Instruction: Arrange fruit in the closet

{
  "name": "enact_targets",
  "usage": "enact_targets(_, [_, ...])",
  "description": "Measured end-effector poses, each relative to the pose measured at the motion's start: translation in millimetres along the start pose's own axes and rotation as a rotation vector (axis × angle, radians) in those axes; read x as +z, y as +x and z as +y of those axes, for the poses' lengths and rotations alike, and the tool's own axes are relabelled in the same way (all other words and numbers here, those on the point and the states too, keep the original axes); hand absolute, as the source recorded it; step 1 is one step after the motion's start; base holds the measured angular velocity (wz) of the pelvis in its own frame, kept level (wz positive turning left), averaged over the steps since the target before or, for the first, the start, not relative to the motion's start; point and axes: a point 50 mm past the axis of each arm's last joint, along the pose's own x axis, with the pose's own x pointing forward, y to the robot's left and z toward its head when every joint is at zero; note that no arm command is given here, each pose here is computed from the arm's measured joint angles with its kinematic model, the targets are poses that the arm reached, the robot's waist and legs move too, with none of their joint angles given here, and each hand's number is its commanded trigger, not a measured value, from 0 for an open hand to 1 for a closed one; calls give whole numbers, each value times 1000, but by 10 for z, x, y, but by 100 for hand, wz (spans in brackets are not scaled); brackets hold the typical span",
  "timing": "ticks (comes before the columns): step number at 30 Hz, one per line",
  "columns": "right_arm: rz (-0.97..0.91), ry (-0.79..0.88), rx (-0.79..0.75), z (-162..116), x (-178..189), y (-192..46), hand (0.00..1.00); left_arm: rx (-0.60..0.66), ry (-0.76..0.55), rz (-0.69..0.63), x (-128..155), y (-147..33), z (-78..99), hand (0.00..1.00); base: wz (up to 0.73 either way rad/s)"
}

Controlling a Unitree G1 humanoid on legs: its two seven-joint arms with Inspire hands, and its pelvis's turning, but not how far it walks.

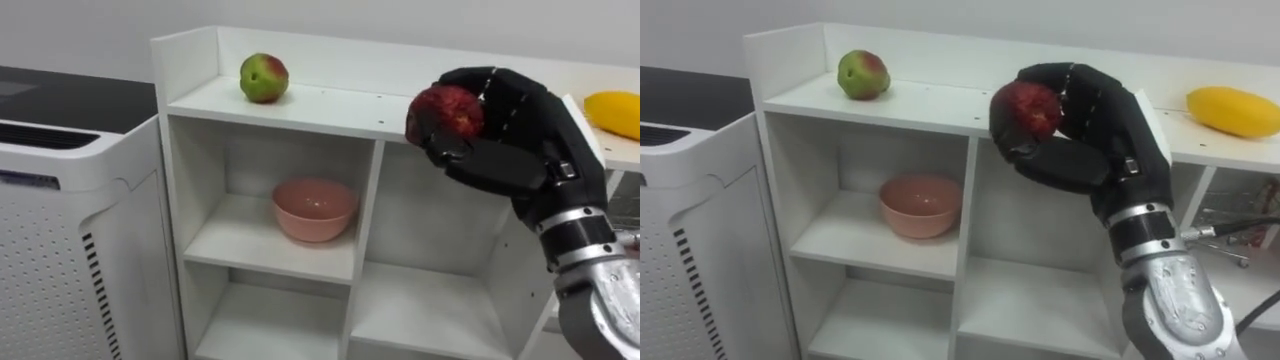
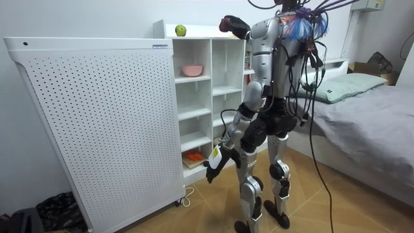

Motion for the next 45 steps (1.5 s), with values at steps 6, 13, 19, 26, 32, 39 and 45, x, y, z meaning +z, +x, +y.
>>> enact_targets(6, [-17,17,52,64,42,-37,100,-3,-4,-2,5,-1,-16,0,-2])
enact_targets(13, [214,75,15,82,-488,-450,100,-22,24,-19,39,-12,-110,0,0])
enact_targets(19, [464,91,-45,2,-963,-822,100,-32,8,-18,47,-10,-153,0,-7])
enact_targets(26, [668,122,-150,-133,-1377,-1110,100,-35,-57,-19,143,33,-126,0,0])
enact_targets(32, [817,286,-287,-128,-1690,-1353,100,-35,-42,-68,314,49,-130,0,3])
enact_targets(39, [816,638,-509,-197,-1815,-1299,100,-59,-122,-46,292,41,-168,0,5])
enact_targets(45, [765,901,-696,-309,-1896,-1257,100,-73,-228,-25,287,36,-186,0,9])
